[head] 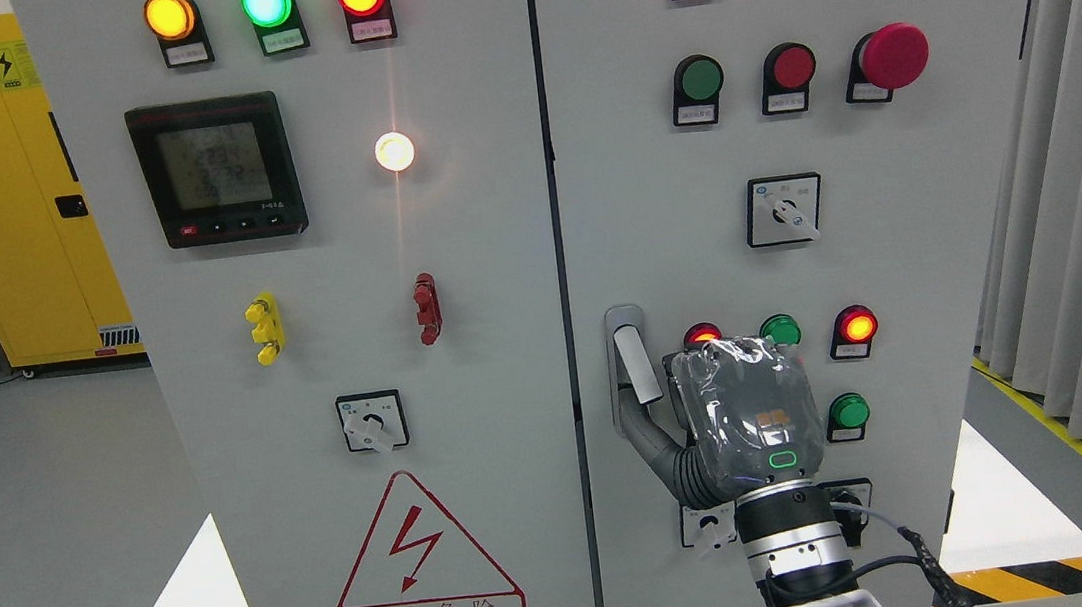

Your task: Release door handle

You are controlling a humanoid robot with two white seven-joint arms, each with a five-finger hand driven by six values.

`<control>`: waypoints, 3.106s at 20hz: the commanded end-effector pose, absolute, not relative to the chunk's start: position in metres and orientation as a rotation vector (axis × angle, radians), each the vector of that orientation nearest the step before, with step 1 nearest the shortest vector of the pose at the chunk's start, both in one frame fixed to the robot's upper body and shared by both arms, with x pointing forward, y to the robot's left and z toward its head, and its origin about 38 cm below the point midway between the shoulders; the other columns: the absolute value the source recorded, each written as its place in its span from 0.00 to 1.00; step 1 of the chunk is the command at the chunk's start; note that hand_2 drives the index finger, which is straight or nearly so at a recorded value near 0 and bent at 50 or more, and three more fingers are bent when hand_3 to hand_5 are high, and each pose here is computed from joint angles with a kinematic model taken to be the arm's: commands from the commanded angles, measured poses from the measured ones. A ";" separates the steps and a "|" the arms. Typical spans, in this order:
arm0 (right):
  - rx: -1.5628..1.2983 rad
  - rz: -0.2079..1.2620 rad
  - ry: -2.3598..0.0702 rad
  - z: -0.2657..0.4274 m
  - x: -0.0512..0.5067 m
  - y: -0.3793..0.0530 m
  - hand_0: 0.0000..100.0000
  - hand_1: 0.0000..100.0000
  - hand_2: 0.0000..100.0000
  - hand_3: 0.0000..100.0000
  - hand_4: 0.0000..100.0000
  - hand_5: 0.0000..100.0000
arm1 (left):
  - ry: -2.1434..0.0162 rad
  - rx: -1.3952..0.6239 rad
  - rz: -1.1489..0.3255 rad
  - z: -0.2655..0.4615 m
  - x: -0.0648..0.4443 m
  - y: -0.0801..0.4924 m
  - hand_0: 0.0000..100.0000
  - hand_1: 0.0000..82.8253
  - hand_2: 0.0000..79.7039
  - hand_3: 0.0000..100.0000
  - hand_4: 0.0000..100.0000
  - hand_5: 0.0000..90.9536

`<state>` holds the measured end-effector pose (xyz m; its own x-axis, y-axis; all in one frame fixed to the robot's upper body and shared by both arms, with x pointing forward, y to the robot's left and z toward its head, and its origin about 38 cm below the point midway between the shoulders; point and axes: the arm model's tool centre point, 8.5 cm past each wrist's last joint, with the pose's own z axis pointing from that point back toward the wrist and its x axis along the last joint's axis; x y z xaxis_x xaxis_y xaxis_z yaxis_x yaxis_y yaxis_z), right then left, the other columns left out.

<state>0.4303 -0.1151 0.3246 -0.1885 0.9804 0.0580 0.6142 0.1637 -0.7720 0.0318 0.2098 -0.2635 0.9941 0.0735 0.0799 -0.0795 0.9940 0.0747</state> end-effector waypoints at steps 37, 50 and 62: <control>-1.528 0.797 -1.882 0.332 0.427 -0.127 0.62 0.43 1.00 1.00 1.00 1.00 | -0.090 0.076 0.078 -0.263 0.036 0.209 0.12 0.67 0.00 0.00 0.00 0.00; -1.539 0.789 -1.879 0.334 0.428 -0.131 0.58 0.43 1.00 1.00 1.00 1.00 | -0.090 0.076 0.078 -0.263 0.036 0.209 0.12 0.67 0.00 0.00 0.00 0.00; -1.540 0.789 -1.880 0.335 0.429 -0.131 0.53 0.43 1.00 1.00 1.00 1.00 | -0.090 0.076 0.078 -0.263 0.036 0.209 0.12 0.67 0.00 0.00 0.00 0.00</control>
<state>0.4284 -0.1298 0.3345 -0.1695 0.9833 0.0662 0.6405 0.1609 -0.7509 0.0318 0.2098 -0.2635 0.9941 0.0735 0.0799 -0.0795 0.9940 0.0746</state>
